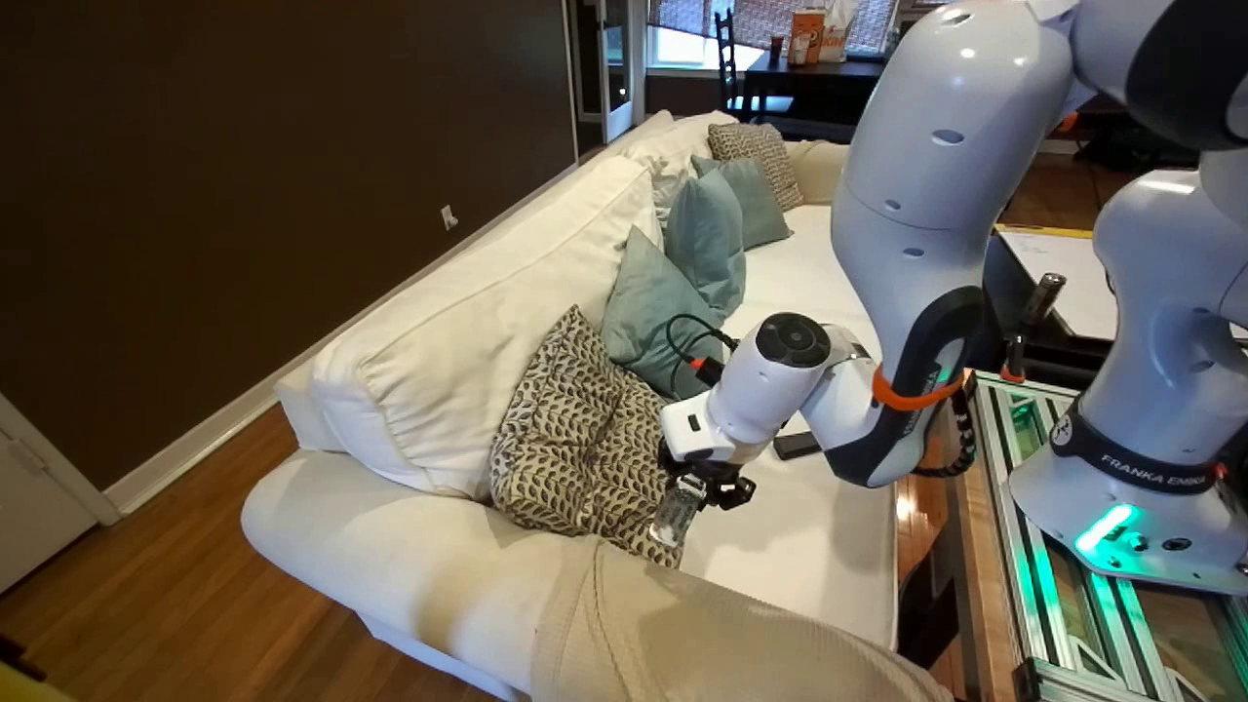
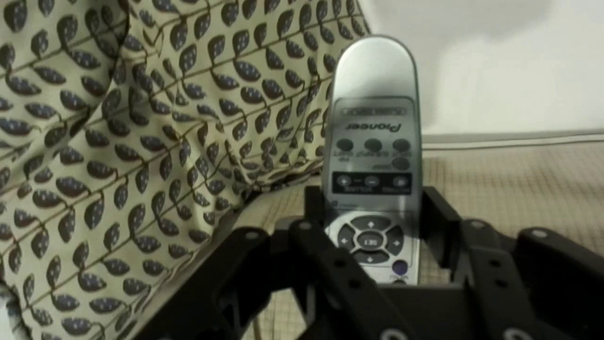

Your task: Put the grey remote control on the left armrest of the chair.

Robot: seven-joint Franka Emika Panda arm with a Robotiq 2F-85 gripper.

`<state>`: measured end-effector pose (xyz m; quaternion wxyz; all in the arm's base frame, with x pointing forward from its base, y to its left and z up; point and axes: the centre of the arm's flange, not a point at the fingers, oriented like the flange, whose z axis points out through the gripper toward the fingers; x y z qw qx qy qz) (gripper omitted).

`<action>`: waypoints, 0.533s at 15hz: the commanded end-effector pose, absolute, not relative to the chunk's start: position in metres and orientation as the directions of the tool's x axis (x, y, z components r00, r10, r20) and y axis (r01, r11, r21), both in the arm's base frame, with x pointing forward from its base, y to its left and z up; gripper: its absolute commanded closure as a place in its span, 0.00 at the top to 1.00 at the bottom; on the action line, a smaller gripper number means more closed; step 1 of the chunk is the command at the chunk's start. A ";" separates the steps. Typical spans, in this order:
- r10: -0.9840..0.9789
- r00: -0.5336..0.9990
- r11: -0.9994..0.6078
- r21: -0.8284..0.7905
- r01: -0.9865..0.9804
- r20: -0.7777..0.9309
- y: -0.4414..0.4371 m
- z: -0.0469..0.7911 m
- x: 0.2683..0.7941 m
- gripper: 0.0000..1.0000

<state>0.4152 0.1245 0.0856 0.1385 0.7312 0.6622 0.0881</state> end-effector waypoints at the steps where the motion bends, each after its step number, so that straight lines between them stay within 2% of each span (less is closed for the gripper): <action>1: 0.997 0.039 -0.017 0.332 0.943 -0.059 0.160 0.093 0.416 0.27; 8: 0.998 -0.020 0.036 0.292 0.956 -0.058 0.202 0.089 0.411 0.27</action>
